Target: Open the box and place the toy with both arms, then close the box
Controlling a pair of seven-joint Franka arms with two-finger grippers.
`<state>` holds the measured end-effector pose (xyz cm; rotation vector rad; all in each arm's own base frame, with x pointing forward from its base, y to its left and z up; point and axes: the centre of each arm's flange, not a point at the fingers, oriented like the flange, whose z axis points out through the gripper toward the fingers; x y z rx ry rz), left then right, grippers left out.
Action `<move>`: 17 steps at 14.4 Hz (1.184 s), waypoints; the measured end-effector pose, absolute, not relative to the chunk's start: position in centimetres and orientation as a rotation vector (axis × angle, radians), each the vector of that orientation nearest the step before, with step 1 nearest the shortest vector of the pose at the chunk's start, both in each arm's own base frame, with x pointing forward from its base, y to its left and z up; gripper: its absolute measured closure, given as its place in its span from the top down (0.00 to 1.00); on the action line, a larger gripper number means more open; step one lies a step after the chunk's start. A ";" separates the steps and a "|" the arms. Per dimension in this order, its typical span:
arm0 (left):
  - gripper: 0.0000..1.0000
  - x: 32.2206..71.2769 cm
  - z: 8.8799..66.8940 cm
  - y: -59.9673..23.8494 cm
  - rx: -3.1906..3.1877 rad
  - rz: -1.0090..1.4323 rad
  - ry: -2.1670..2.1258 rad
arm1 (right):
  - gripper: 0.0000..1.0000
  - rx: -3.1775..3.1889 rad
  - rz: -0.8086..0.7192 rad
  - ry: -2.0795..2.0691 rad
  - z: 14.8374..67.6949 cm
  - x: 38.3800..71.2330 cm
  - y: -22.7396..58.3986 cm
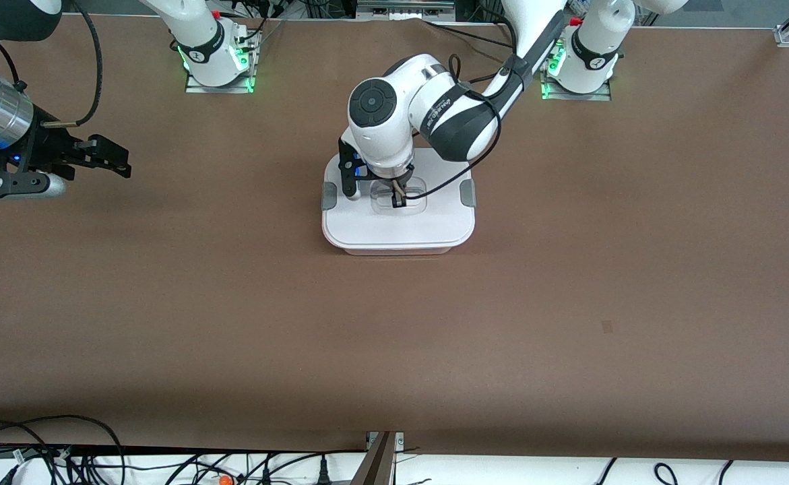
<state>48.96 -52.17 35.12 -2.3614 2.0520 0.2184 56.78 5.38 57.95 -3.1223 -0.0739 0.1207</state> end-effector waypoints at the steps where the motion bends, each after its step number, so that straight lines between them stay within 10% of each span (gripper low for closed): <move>1: 0.07 49.0 35.1 -52.2 -2.369 0.218 2.042 | 1.00 -3.122 0.121 -0.074 58.0 56.8 5.4; 17: 0.07 49.1 35.0 -52.1 -2.385 0.216 2.018 | 1.00 -3.122 0.115 -0.072 58.1 56.8 5.4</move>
